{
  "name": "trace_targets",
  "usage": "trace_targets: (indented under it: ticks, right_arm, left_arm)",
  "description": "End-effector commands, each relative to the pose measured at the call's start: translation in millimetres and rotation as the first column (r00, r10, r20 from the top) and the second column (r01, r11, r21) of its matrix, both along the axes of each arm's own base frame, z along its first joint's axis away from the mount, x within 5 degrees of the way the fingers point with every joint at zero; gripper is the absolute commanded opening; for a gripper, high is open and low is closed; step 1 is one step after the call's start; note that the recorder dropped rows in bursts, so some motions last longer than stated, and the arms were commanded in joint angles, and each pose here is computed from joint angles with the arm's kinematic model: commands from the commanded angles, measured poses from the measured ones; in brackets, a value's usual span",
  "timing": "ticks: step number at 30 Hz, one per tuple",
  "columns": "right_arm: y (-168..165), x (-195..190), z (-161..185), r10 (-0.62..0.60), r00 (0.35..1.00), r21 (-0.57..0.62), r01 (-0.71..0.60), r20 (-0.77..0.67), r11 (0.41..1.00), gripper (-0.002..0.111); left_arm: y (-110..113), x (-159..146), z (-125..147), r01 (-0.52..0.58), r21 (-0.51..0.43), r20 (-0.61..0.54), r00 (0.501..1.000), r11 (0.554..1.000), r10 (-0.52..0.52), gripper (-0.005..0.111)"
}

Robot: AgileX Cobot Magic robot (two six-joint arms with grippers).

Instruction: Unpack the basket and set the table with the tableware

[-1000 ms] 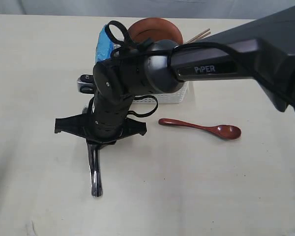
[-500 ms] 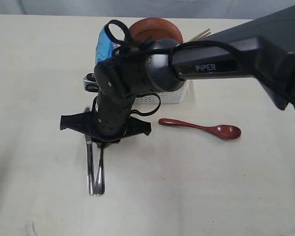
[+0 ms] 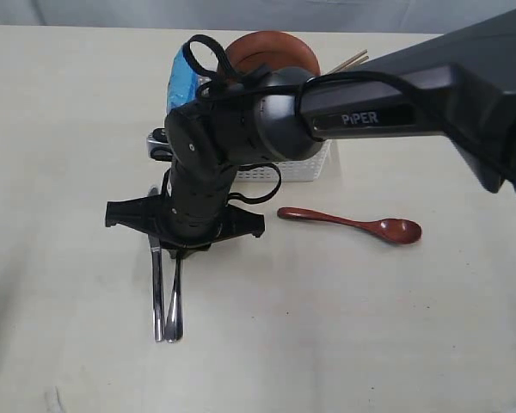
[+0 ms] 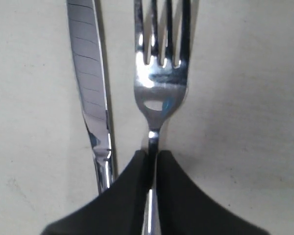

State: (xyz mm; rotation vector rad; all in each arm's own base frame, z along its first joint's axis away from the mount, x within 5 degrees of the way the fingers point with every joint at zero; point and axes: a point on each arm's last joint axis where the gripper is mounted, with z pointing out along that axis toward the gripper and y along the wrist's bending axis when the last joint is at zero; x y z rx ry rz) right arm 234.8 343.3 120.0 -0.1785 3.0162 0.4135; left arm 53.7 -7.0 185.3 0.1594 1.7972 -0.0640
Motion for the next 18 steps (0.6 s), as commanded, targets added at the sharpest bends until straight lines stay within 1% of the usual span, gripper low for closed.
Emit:
trace_targets:
  ticks: [1,2,4,10,15,18]
  right_arm:
    - [-3,1,-4,-0.007,1.0,-0.027,0.006,-0.018,1.0,0.028]
    - [-3,1,-4,-0.003,1.0,-0.028,0.002,-0.016,1.0,0.034]
    - [-4,2,-3,0.004,1.0,-0.032,-0.005,-0.007,0.999,0.041]
    - [-10,7,18,0.039,0.998,-0.037,-0.037,0.055,0.999,0.041]
    - [-13,7,43,0.055,0.992,-0.001,-0.056,0.113,0.998,0.041]
    - [-6,-3,50,0.138,0.98,0.005,-0.14,0.144,0.99,0.041]
  left_arm:
    - [0,0,-1,0.001,0.001,0.0,1.0,1.0,-0.001,0.0]
    - [0,0,-1,0.001,0.001,0.0,1.0,1.0,-0.001,0.0]
    - [0,0,-1,0.001,0.001,0.0,1.0,1.0,-0.001,0.0]
    - [0,0,-1,0.001,0.001,0.0,1.0,1.0,-0.001,0.0]
    - [0,0,-1,0.001,0.001,0.0,1.0,1.0,-0.001,0.0]
    - [0,0,-1,0.001,0.001,0.0,1.0,1.0,-0.001,0.0]
